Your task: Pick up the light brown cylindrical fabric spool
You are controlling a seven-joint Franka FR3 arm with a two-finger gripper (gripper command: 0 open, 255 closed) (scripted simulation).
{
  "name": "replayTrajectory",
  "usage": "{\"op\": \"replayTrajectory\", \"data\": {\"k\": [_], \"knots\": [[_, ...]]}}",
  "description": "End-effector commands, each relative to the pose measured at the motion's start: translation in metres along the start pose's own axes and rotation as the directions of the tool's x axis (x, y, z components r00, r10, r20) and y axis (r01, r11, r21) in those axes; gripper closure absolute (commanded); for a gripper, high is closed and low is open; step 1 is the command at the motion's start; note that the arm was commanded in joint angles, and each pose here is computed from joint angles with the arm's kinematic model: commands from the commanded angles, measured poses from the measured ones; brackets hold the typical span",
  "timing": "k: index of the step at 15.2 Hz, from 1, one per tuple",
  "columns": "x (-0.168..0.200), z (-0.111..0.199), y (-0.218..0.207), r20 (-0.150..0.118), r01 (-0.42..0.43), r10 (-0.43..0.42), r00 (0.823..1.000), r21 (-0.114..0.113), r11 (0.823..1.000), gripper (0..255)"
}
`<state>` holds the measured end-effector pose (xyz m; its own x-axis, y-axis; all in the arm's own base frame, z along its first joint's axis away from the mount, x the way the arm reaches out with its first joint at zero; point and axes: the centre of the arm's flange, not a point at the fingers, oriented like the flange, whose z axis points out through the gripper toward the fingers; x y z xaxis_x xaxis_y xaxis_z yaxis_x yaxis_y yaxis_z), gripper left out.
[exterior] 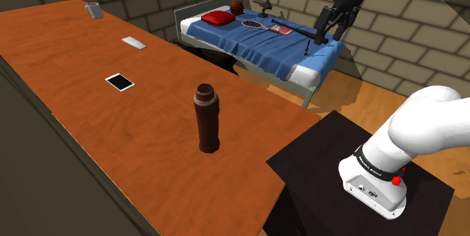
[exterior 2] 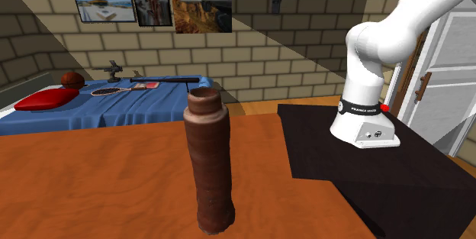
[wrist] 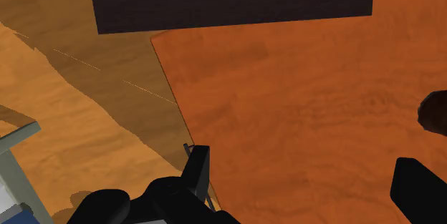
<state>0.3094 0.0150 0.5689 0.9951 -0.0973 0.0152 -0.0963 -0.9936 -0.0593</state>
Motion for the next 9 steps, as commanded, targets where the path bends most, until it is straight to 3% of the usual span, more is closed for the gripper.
{"op": "replayTrajectory", "data": {"k": [1,9], "knots": [[0.0,0.0,0.0,0.0,0.0,0.0,1.0,0.0,1.0,0],[0.029,0.028,-0.108,0.005,0.103,-0.103,0.995,-0.068,0.992,0]]}}
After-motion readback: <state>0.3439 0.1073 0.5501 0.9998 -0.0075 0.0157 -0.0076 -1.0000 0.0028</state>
